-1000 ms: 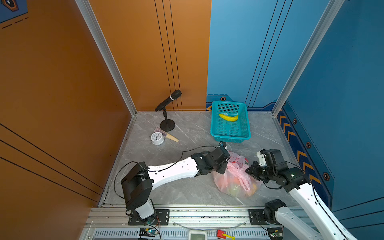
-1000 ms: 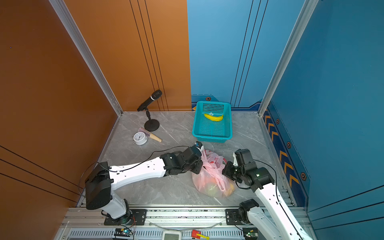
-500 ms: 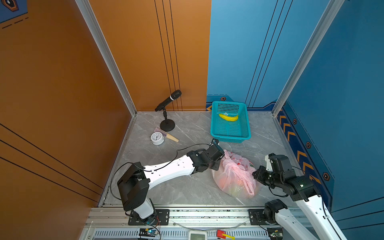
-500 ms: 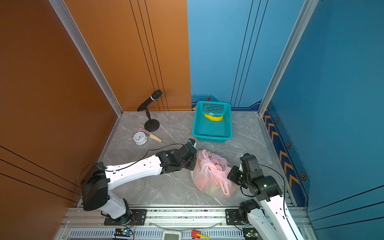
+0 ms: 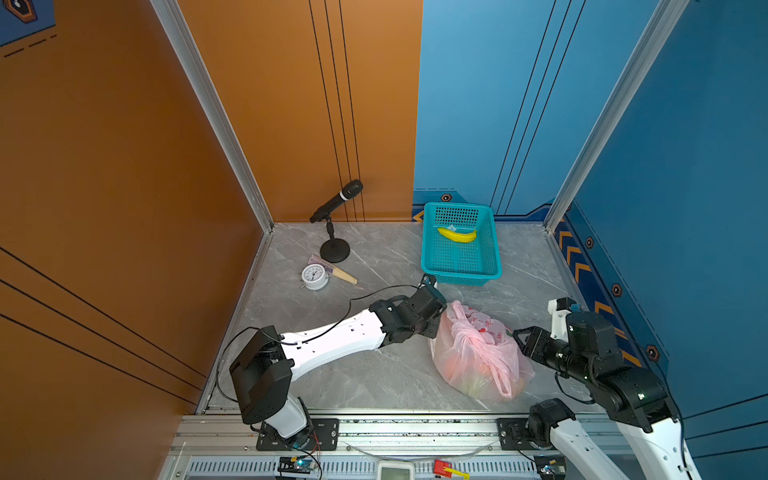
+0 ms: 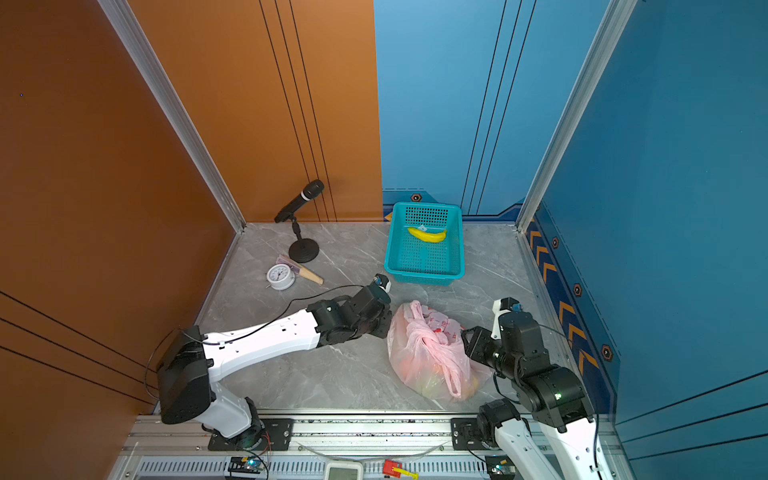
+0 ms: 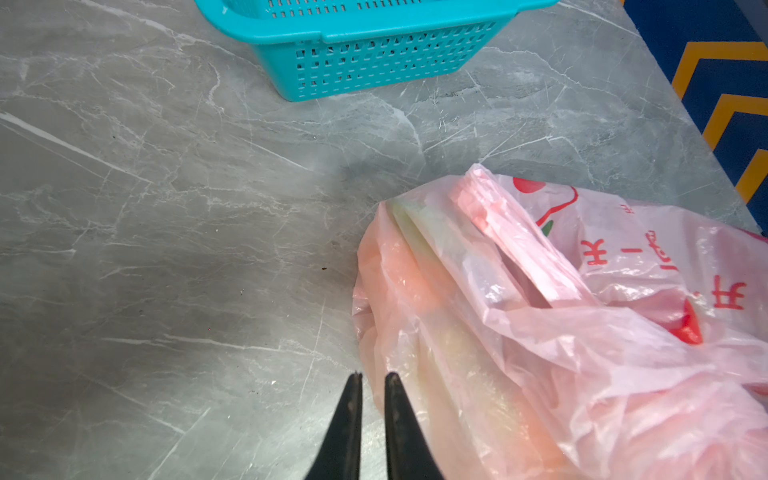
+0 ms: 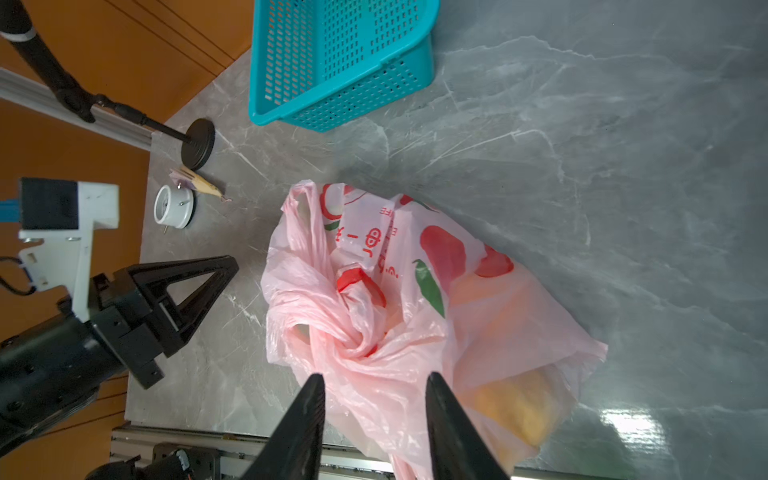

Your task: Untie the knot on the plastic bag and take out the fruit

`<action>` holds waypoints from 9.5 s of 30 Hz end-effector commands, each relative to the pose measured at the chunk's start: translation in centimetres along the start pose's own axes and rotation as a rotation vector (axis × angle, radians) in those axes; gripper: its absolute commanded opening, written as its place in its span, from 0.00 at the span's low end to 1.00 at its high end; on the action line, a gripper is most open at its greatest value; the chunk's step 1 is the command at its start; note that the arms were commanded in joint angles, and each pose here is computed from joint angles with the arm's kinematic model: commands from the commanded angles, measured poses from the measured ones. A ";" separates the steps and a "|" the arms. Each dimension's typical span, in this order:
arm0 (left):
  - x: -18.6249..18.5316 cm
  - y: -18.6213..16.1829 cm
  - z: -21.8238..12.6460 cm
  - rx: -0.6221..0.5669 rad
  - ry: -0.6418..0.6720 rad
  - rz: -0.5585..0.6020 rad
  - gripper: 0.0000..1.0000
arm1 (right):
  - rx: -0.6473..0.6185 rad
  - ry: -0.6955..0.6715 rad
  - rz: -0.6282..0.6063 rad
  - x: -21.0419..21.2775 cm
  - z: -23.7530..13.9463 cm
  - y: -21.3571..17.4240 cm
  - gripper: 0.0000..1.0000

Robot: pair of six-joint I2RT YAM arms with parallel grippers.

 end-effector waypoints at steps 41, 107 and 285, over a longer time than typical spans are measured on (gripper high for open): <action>-5.0 -3.4 5.1 0.263 -0.259 -0.113 0.25 | 0.503 0.001 -0.320 2.7 10.3 -4.7 0.36; 4.5 2.5 -10.5 -0.153 -0.147 -0.520 0.55 | -0.148 -0.109 -0.003 0.2 -0.1 0.4 0.42; 12.3 4.4 -11.8 -0.077 0.102 -0.420 0.82 | 0.085 -0.109 -0.049 -1.3 11.7 11.0 0.60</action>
Point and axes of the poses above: each gripper's point midway between its finger pads, its own z axis out along the fingers, its own x axis along the line the jaws close on, y = z × x, the point moved 9 cm from there along -z, back along the fingers, and after that the axes turned 11 degrees about -z, right-handed, at the moved point
